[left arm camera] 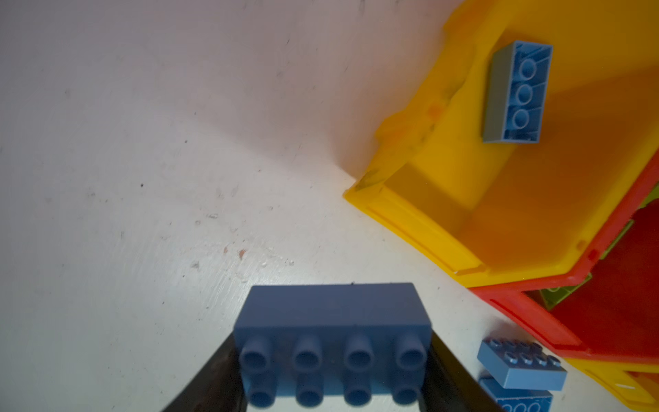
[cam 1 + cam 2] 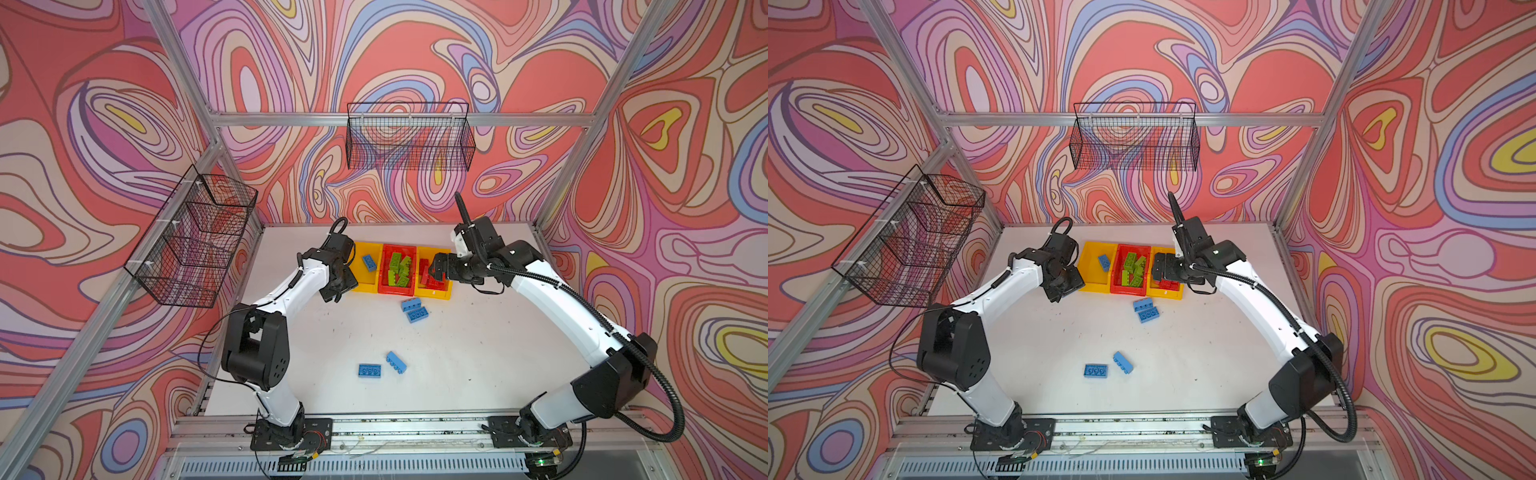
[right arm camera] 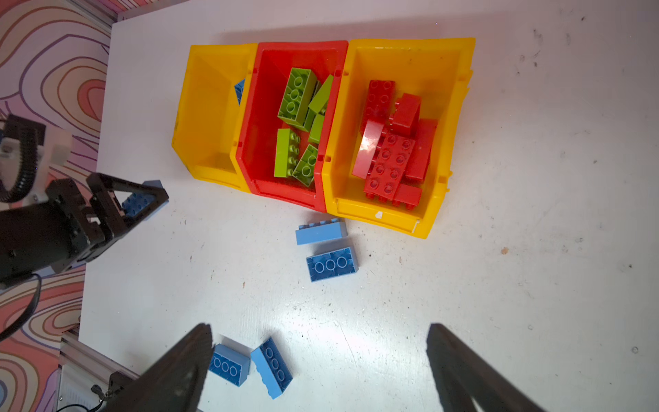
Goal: Sort the legos into containers by color
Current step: 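Grasp a blue brick with the left gripper and carry it into the empty yellow bin, then move the left gripper to a blue brick nearer the robot and grasp it, then carry the blue brick into the yellow bin of blue bricks and release, then move the left gripper to the last blue brick near the robot and grasp it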
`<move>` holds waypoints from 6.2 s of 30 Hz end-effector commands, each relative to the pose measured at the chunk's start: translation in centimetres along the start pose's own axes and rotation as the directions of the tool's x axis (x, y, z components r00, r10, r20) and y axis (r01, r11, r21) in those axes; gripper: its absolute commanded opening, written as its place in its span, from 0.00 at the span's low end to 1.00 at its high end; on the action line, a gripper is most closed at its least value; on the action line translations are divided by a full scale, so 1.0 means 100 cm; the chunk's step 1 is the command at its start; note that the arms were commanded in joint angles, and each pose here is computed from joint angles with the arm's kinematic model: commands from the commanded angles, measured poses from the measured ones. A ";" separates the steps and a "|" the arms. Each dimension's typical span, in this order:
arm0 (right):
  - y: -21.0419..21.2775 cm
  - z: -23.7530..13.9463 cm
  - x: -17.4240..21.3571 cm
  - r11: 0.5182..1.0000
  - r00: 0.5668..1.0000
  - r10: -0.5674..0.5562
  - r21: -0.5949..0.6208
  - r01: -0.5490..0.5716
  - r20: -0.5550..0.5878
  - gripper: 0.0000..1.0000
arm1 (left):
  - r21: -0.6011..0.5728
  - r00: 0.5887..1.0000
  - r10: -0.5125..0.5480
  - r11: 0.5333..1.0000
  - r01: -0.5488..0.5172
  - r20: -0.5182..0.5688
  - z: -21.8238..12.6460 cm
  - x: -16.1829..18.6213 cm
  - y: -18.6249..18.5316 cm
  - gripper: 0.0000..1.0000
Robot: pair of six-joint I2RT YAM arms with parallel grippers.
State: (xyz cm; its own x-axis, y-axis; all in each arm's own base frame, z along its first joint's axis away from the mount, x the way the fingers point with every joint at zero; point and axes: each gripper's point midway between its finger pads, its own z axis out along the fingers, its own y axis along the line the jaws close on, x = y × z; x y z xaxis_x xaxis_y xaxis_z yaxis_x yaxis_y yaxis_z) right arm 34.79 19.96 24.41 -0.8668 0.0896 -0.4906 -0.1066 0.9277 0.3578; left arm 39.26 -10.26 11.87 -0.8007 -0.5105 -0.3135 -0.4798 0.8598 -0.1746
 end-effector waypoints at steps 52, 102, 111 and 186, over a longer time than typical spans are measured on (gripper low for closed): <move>-0.007 -0.026 0.032 0.999 1.000 0.003 -0.033 -0.003 -0.010 0.98 | 0.154 0.936 0.312 0.945 -0.289 -0.164 -0.038 0.214 0.039 0.89; -0.010 -0.041 0.024 0.999 0.997 0.054 -0.009 -0.054 0.052 0.98 | -0.018 0.903 0.430 0.902 -0.430 -0.021 -0.033 0.080 -0.006 0.51; -0.020 -0.039 0.016 0.996 0.994 0.065 0.050 -0.069 0.086 0.98 | 0.014 0.939 0.345 0.938 -0.345 -0.001 0.010 -0.014 -0.052 0.51; -0.046 -0.069 0.098 1.000 1.000 -0.003 0.007 0.003 -0.008 0.98 | -0.068 0.971 0.043 0.996 -0.061 -0.236 -0.001 0.283 -0.024 0.84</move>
State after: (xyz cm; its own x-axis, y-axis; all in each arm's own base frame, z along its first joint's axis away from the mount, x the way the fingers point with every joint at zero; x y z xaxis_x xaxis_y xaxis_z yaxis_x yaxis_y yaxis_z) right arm 24.10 14.55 23.06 -0.8713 0.0879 -0.4828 -0.1069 0.9262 0.3616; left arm 17.48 -27.14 4.08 -0.8961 -0.4383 -0.0696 -0.4303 0.8965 -0.1052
